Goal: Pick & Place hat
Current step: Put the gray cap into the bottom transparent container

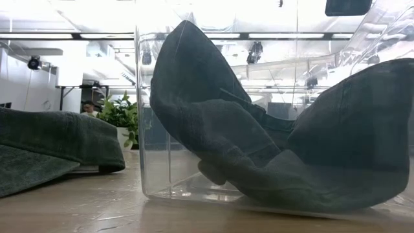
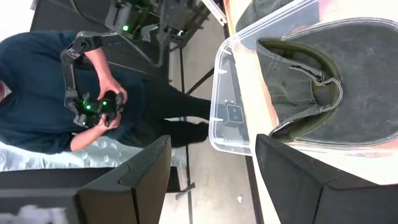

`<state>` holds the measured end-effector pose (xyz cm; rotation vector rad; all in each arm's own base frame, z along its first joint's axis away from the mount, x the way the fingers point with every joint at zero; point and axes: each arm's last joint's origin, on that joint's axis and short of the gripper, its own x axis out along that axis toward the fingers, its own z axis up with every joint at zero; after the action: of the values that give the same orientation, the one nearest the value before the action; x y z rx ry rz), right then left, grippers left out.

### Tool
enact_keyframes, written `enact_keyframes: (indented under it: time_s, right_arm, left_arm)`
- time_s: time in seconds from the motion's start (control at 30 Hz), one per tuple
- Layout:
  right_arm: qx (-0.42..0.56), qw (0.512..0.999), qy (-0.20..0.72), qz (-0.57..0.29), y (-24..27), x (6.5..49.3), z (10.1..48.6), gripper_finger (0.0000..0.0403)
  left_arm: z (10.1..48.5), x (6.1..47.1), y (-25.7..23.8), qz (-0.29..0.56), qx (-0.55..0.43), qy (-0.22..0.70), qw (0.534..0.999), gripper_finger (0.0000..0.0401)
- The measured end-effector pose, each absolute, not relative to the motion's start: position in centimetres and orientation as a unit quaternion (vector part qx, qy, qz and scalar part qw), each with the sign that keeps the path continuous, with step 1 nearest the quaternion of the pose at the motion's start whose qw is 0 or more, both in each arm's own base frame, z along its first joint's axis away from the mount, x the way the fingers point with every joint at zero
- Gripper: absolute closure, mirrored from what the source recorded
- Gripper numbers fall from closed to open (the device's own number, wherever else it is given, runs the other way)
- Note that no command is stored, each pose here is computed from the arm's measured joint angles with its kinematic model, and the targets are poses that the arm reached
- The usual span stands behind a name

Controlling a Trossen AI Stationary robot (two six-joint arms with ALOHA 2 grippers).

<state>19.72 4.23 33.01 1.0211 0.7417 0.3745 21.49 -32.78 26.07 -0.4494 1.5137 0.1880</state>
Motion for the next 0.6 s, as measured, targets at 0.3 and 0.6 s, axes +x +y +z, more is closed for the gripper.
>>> enact_keyframes:
  time_s: [0.3, 0.6]
  right_arm:
    - [0.476, 0.790, 0.345, 0.173, 4.2, 19.7, 33.0, 0.0174]
    - [0.475, 0.791, 0.345, 0.174, 4.2, 19.7, 33.0, 0.0174]
  left_arm:
    - [28.6, 22.0, -33.4, 0.110, -0.281, 0.638, 0.709, 0.0293]
    - [26.3, 21.7, -33.1, 0.123, -0.159, 0.668, 0.716, 0.0235]
